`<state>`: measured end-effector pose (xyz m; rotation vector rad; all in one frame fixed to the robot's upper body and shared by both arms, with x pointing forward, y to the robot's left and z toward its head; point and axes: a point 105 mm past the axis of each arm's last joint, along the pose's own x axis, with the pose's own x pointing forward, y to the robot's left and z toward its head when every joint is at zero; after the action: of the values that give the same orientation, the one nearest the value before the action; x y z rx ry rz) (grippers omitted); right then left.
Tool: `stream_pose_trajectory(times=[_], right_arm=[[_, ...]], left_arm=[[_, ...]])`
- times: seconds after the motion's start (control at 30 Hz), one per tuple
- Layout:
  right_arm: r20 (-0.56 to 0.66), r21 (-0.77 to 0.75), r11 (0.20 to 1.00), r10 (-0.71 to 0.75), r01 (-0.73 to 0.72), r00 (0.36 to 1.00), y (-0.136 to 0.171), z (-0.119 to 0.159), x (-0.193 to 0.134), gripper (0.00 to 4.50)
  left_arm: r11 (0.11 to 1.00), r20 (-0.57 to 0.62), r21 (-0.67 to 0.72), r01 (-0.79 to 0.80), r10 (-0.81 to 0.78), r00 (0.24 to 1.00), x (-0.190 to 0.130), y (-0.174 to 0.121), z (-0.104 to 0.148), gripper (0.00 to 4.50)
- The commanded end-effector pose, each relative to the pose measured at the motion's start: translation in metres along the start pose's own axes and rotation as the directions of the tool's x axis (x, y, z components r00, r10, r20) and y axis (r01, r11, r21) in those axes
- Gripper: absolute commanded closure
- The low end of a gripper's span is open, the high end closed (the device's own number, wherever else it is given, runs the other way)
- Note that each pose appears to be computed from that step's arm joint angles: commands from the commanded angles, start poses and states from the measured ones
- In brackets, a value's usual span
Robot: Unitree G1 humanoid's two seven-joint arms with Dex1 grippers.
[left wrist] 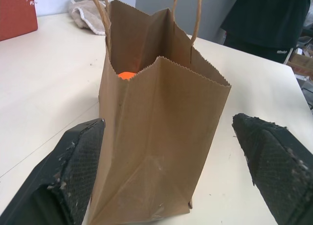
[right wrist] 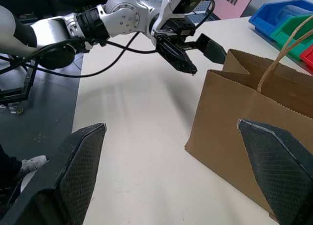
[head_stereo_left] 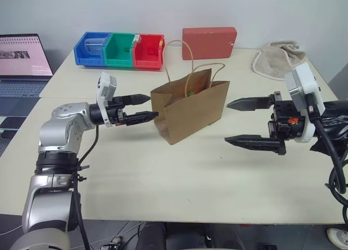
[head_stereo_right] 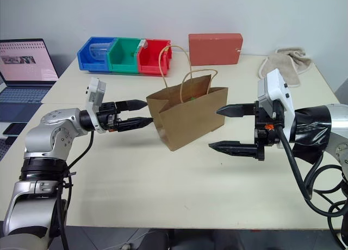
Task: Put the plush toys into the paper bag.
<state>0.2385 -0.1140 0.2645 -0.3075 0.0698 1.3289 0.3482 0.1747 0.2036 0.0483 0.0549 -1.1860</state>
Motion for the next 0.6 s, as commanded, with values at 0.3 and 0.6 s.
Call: stream_pose_trajectory(times=[0.3,0.6], right_arm=[[-0.01,-0.043,0.998,0.034,-0.035,0.999,0.011,0.007,-0.003,0.0],[-0.02,-0.031,0.999,0.042,-0.043,0.999,0.014,0.004,-0.003,0.0]], left_arm=[[0.999,0.002,0.025,0.034,-0.034,0.999,0.005,-0.003,-0.002,0.04],[0.998,-0.002,0.032,0.06,-0.06,0.998,0.011,-0.009,-0.005,0.04]])
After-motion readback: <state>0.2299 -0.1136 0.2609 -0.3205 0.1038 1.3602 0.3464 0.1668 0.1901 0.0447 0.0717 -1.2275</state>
